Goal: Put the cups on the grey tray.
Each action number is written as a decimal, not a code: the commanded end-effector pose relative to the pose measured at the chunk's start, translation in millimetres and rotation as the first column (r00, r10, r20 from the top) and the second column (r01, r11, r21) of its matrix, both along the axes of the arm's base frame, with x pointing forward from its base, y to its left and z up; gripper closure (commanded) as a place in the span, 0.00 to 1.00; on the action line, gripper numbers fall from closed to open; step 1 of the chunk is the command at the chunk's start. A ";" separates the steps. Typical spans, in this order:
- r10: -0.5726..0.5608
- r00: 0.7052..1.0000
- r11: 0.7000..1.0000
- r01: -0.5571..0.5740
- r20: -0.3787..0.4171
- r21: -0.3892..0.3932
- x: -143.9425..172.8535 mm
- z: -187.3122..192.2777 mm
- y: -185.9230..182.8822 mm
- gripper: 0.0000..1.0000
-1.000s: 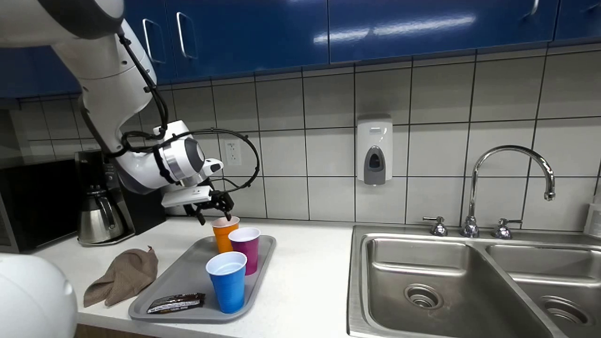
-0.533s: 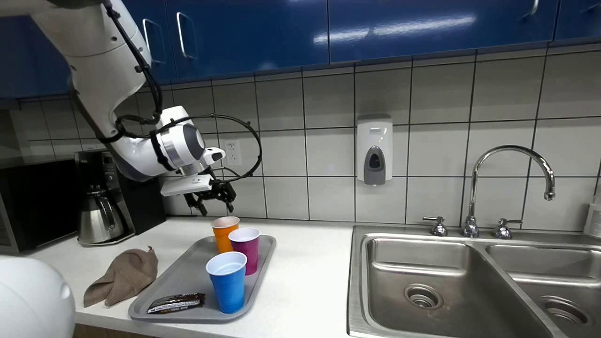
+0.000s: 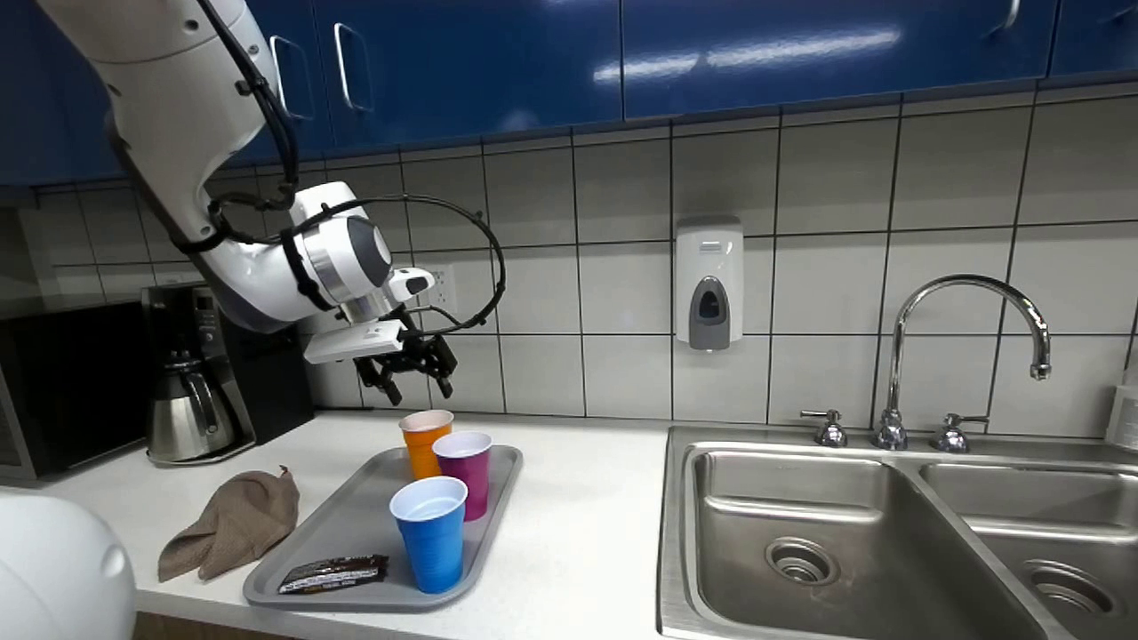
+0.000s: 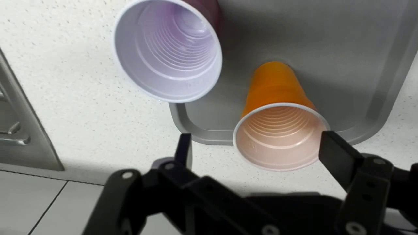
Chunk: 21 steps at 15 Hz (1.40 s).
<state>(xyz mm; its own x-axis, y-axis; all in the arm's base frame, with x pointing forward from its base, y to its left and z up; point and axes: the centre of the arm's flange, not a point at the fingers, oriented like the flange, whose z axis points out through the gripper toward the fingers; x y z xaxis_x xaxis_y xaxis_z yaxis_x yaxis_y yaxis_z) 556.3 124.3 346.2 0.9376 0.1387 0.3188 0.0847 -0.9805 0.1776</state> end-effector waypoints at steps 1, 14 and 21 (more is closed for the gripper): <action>-0.059 0.998 0.998 0.059 0.009 -0.010 -41.3 8.4 0.4 0.00; -0.173 0.981 0.985 0.174 -0.089 0.000 -145.5 34.7 2.6 0.00; -0.145 0.952 0.989 0.141 -0.270 -0.034 -137.1 14.8 -30.5 0.00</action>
<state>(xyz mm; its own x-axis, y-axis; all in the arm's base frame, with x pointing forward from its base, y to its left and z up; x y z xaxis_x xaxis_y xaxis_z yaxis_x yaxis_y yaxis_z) 417.0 110.2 363.4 0.9909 -0.0362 0.1297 -0.0598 -0.9813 0.1831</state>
